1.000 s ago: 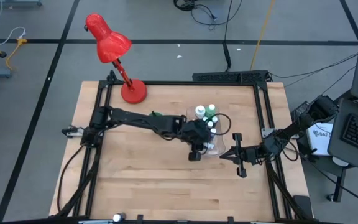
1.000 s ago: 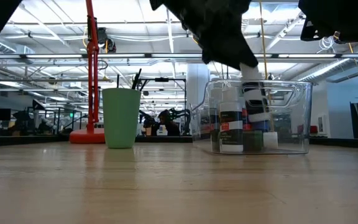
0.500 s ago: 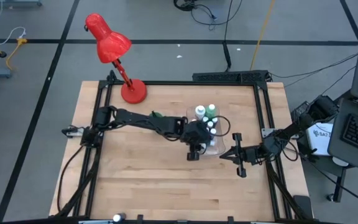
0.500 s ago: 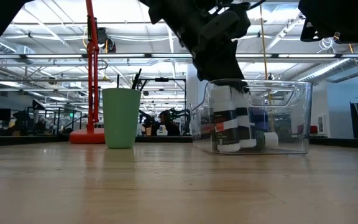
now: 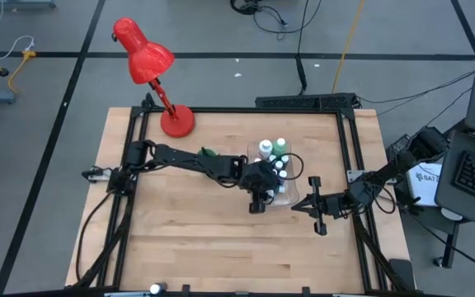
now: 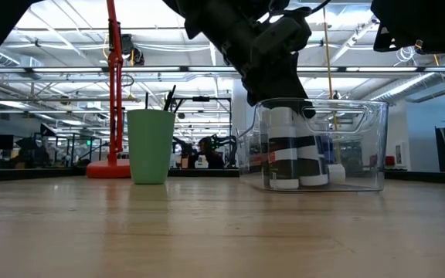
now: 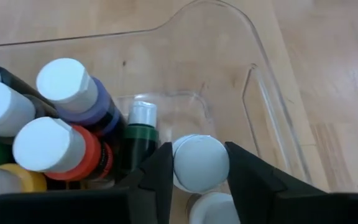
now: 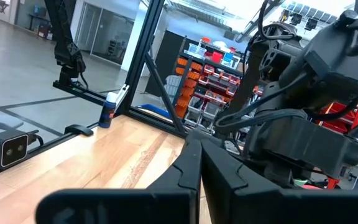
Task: Pick & Place Paint Supplies
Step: Put the small white paint bottle into the transparent bin, then put the small blue paint bottle into the transparent bin
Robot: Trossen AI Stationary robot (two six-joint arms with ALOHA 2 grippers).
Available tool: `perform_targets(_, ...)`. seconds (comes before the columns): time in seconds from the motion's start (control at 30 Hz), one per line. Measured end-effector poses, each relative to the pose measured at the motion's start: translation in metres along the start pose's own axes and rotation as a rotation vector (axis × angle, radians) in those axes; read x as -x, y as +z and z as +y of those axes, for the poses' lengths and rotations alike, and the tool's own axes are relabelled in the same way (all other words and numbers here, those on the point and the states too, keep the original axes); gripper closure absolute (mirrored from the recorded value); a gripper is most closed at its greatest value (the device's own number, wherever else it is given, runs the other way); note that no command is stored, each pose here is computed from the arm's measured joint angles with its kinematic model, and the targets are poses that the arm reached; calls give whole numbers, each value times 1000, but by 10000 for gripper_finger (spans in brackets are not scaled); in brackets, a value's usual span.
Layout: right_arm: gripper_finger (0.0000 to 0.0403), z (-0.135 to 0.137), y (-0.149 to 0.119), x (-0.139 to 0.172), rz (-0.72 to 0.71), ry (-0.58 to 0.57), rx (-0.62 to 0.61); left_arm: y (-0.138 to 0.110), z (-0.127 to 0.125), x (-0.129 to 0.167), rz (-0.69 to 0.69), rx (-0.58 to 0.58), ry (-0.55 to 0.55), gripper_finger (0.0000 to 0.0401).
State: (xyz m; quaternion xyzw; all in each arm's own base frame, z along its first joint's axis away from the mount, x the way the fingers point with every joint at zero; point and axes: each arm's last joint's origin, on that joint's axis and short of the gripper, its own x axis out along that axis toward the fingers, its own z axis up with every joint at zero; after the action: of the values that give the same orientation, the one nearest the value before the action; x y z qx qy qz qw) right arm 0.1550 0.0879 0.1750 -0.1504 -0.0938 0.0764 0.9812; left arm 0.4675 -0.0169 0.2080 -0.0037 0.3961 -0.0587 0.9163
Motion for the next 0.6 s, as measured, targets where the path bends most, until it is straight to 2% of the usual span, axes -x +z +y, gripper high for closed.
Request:
perform_targets(0.17, 399, 0, 0, 0, 0, 0, 0, 1, 1, 0, -16, -7, 4, 231)
perform_targets(0.37, 399, 0, 0, 0, 0, 0, 0, 5, -7, 7, -25, -19, -6, 198)
perform_targets(0.47, 399, 0, 0, 0, 0, 0, 0, 16, -14, 31, -33, -41, -13, 192)
perform_targets(0.6, 399, 0, -1, 0, 5, 2, -5, 23, -27, 89, 30, -21, -20, 191)
